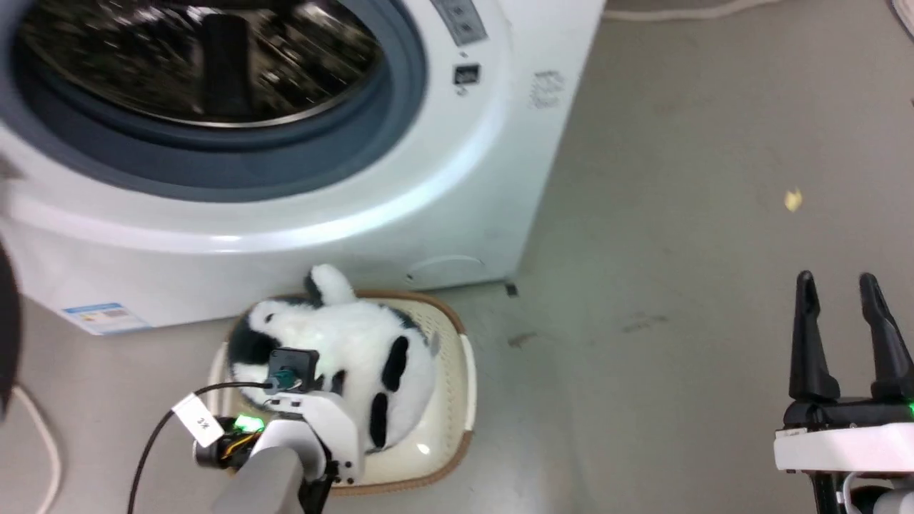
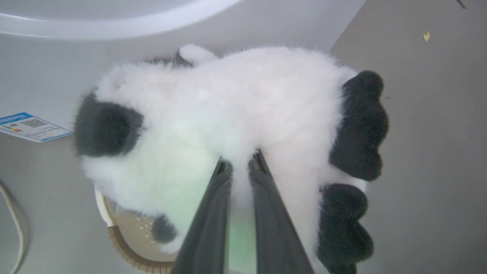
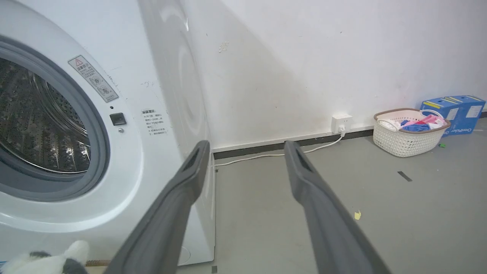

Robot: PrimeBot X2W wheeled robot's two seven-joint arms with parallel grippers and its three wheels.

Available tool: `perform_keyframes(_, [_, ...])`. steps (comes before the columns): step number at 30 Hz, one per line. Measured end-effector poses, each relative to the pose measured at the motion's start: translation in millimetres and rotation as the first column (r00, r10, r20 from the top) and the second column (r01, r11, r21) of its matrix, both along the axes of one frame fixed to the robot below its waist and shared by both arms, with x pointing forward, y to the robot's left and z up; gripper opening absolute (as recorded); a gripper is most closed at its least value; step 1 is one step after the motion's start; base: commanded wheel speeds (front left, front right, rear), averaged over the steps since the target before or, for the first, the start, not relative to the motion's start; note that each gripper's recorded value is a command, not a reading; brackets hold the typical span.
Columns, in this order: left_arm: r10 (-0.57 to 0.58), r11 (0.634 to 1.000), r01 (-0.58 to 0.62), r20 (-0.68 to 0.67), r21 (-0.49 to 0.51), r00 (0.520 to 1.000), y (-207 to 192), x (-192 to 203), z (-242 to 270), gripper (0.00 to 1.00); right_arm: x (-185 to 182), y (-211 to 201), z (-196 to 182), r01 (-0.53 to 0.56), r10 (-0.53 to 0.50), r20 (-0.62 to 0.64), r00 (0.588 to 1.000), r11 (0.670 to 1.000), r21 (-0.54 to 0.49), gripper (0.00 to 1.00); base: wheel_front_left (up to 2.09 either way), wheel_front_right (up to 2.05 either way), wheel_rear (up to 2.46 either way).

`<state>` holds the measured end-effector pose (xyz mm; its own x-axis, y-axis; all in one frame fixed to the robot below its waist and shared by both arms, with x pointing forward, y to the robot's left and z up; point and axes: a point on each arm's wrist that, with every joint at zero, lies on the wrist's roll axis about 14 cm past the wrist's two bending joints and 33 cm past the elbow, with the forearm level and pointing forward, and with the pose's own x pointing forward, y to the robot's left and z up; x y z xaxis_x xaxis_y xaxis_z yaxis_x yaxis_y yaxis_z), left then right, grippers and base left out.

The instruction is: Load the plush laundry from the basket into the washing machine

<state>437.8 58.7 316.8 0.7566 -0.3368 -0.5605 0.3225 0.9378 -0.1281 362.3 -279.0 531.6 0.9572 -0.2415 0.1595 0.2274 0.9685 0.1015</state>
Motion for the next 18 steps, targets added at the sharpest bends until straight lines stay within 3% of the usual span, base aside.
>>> perform_keyframes(4, [0.061, 0.997, -0.051, 0.166, -0.062, 0.984, 3.5, 17.8, 47.9, 0.0, 2.0, 11.6, 6.3, -0.037, 0.037, 0.024, 0.999, 0.999, 0.004, 1.0, 0.0, 0.0, 0.0])
perform_keyframes(9, [0.104, 0.991, -0.068, 0.353, -0.112, 0.93, 12.7, 31.5, 99.5, 0.0, 6.8, 18.0, 10.8, -0.059, 0.059, 0.042, 0.997, 0.998, 0.005, 1.0, 0.0, 0.0, 0.0])
perform_keyframes(18, [0.161, 0.982, -0.065, 0.613, -0.176, 0.774, 18.4, 70.4, 182.1, 0.0, 15.0, 16.4, -10.7, -0.053, 0.053, -0.022, 0.998, 0.999, 0.01, 1.0, 0.0, 0.0, 0.0])
